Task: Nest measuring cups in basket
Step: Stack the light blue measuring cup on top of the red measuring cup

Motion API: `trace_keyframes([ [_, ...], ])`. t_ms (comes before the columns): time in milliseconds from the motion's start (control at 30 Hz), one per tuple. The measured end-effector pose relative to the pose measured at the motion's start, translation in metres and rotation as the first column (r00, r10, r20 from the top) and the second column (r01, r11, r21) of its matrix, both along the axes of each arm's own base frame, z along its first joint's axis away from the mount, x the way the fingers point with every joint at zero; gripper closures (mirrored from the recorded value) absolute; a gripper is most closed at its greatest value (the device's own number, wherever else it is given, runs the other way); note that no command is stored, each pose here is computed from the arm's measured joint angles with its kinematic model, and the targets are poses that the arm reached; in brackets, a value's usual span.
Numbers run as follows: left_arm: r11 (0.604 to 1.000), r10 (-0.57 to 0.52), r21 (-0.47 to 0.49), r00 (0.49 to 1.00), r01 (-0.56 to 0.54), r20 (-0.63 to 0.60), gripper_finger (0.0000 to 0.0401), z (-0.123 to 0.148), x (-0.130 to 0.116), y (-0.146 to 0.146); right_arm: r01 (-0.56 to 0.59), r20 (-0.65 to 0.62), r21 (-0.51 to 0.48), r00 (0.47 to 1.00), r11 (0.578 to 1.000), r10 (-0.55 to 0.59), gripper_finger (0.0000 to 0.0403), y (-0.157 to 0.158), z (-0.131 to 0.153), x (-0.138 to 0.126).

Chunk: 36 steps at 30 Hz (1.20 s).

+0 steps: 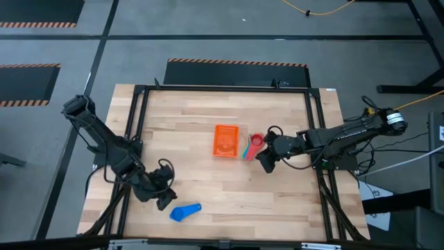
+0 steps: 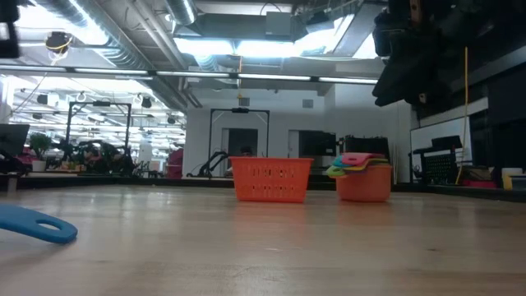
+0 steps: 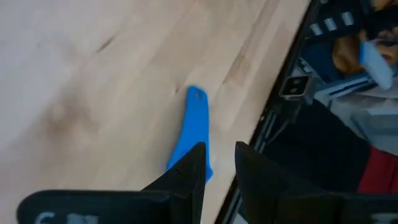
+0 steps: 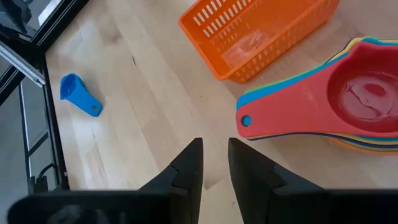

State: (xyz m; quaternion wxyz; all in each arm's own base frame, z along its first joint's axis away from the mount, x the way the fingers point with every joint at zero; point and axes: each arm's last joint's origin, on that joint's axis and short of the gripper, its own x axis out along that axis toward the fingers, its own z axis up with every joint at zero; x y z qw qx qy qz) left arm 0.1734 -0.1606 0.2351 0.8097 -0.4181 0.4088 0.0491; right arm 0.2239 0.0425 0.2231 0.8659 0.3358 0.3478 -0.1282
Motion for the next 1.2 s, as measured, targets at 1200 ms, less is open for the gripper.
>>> trace_keyframes([
  [1200, 0.999, 0.023, -0.030, 0.957, -0.033, -0.289, 0.0322, -0.079, 0.017, -0.046, -0.016, 0.000, -0.020, 1.000, 1.000, 0.016, 0.0322, 0.000, 0.000, 0.000],
])
